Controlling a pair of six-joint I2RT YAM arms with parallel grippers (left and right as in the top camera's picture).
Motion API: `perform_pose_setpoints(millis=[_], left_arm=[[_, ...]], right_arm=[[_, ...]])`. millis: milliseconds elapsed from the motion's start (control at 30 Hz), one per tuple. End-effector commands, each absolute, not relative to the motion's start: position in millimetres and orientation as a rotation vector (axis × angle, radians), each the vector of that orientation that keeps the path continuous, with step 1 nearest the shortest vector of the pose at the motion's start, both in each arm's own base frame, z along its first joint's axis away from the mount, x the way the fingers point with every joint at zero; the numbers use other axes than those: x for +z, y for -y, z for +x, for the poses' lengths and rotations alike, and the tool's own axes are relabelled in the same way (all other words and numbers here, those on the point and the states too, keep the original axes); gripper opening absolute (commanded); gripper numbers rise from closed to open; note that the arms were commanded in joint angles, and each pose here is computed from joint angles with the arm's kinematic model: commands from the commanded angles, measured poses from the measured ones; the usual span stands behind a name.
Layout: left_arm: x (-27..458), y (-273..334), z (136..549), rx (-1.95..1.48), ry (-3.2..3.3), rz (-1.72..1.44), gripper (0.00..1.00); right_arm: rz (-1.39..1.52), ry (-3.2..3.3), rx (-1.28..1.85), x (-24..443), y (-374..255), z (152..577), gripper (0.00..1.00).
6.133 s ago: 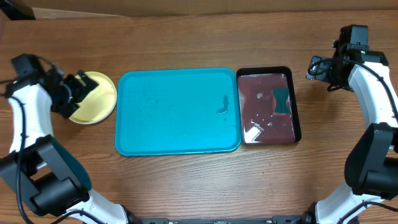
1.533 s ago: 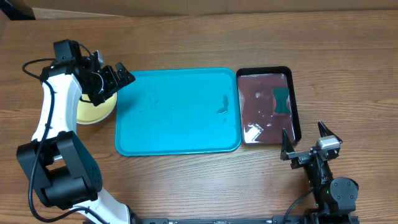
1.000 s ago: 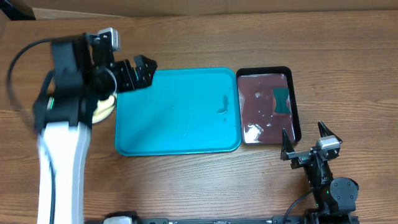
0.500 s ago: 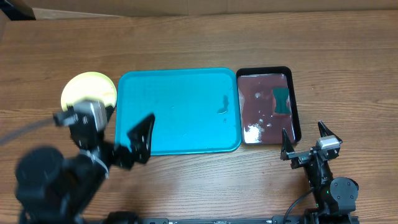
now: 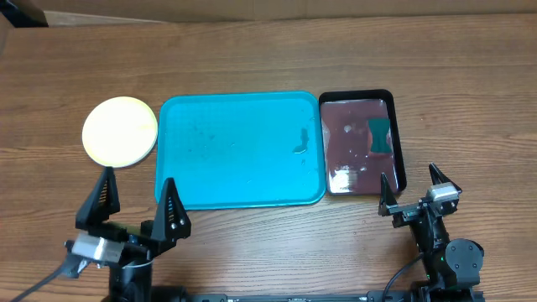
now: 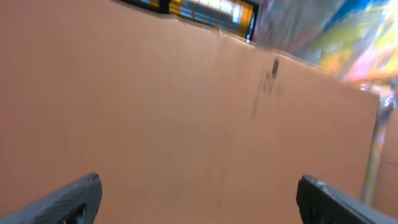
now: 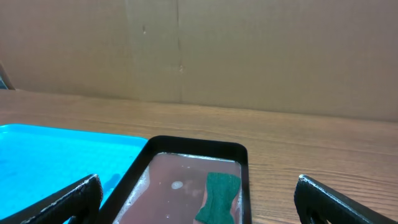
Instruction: Clean dirty plates on tray and stack at the side
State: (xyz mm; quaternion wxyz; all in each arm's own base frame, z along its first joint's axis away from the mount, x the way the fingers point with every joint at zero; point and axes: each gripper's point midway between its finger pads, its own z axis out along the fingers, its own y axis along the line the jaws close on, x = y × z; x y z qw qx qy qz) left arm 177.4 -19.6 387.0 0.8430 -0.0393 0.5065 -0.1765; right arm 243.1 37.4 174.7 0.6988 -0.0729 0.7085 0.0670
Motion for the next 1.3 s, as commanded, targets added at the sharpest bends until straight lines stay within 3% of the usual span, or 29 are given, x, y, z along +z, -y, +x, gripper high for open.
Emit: perform_pose_setpoints(millis=[0, 367, 767, 1067, 1267], left_arm=[[360.4, 6.8, 189.0, -0.39, -1.036, -0.181, 1.0], [264.4, -23.6, 228.6, -0.429, -1.133, -0.478, 1.0], [163.4, -24.9, 244.6, -0.147, -1.57, -0.395, 1.0], [156.2, 2.7, 246.1, 0.006, -1.646, 0.023, 1.0], [156.1, 6.6, 246.0, -0.014, -1.646, 0.038, 1.0]], right_arm=[[-0.165, -1.574, 0.145, 173.0, -37.0, 243.2, 1.0], [-0.165, -1.574, 0.145, 173.0, -37.0, 243.2, 1.0], [-0.165, -1.574, 0.145, 173.0, -37.0, 243.2, 1.0], [-0.165, -1.574, 0.145, 173.1, -37.0, 243.2, 1.0], [-0.165, -1.574, 0.145, 173.0, -37.0, 243.2, 1.0]])
